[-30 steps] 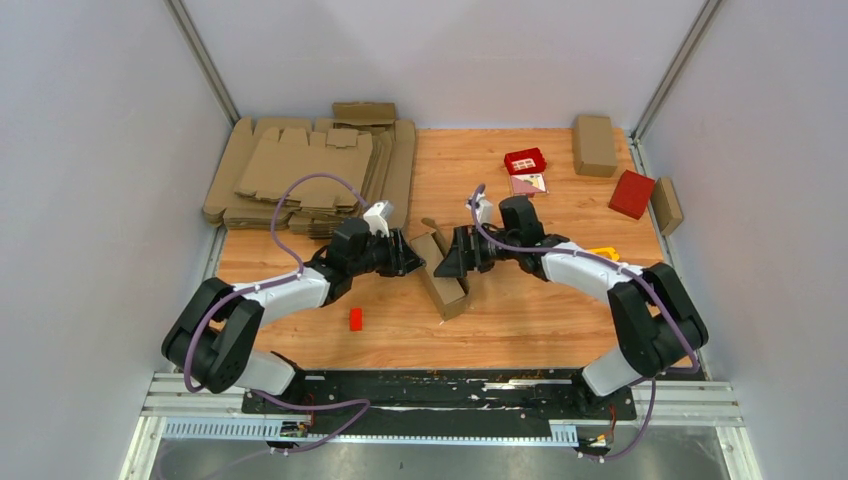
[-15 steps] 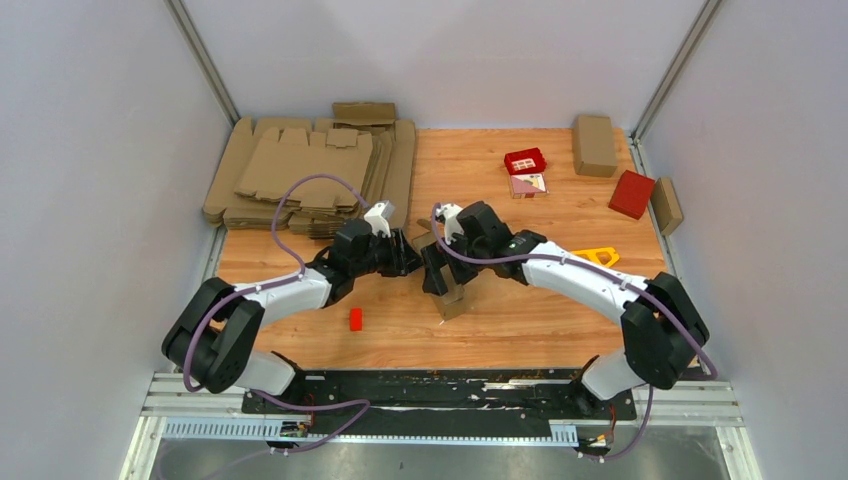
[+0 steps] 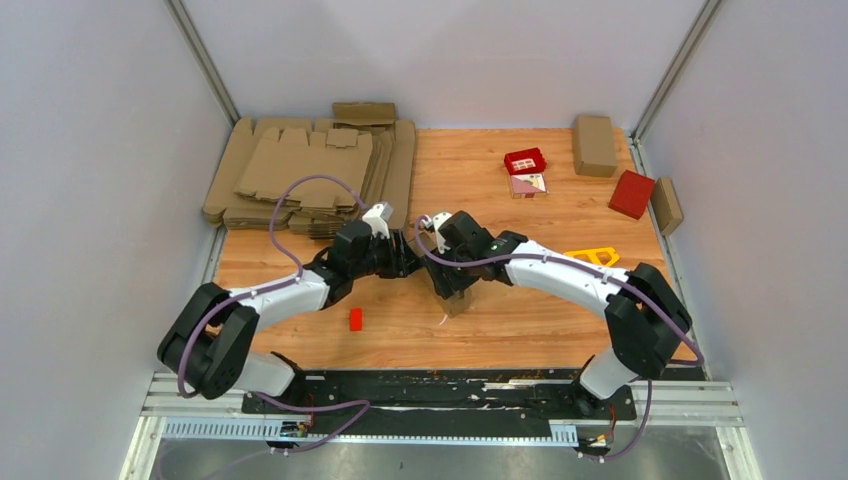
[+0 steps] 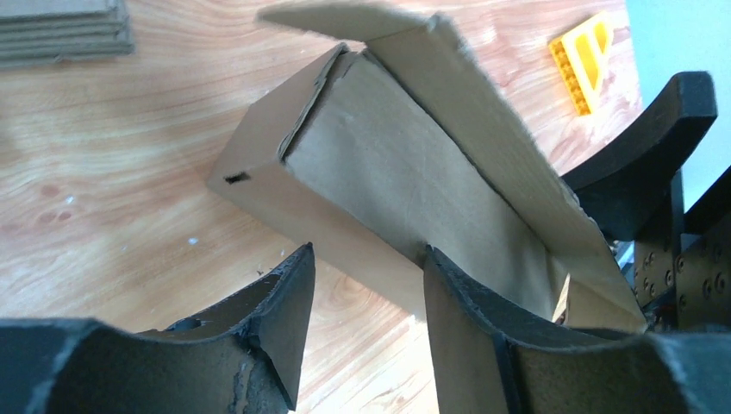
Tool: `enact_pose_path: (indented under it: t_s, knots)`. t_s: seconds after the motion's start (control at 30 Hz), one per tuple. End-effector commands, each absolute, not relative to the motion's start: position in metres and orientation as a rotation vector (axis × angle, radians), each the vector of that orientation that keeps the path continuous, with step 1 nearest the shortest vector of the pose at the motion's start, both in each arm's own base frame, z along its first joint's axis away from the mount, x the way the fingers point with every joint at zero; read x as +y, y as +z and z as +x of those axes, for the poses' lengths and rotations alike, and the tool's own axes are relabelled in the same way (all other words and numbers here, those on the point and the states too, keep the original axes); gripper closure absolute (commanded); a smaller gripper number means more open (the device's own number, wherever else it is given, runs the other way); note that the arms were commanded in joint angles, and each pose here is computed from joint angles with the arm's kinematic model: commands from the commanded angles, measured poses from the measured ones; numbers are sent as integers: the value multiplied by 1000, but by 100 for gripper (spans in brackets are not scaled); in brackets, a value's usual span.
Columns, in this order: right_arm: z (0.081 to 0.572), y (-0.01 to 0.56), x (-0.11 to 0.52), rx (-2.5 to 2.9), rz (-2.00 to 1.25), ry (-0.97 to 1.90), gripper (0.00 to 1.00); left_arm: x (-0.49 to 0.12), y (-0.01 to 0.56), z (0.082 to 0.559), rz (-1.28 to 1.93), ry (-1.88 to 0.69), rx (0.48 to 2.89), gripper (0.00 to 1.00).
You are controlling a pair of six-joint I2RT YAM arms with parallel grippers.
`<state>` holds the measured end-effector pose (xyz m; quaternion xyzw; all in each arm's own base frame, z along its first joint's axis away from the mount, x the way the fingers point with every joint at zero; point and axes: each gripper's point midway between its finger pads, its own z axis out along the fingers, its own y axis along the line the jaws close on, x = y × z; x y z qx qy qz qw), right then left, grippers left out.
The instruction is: Fold the paper box
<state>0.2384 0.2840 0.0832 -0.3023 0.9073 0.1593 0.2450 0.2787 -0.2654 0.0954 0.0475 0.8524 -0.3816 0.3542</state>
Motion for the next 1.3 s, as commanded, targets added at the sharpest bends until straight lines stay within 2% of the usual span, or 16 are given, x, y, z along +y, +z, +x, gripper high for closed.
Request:
enact_pose_path:
  t_s: [0.0,0.07,0.33,0.5,0.67,0.93,1.13,1.27]
  knots:
    - [240,97,273,2436,-861,385,41,-240,86,268,151,-830,2269,40]
    - [229,99,274,2433,-899,449,44,-228,93,266,160,-783,2253,37]
    - [198,111,261,2404,-982,554,46,-184,127,259,203,-595,2154,32]
    - [175,120,263,2413,-1048,675,50,-205,148,258,351,-719,1984,32]
    - [161,111,256,2442,-1120,668,53,-227,175,253,482,-842,1800,31]
    - [162,108,257,2425,-1162,590,53,-228,176,254,511,-841,1711,29]
    - [159,109,264,2390,-1198,582,53,-239,170,259,552,-875,1748,29]
    - [158,107,266,2388,-1210,574,53,-244,171,255,571,-907,1736,38]
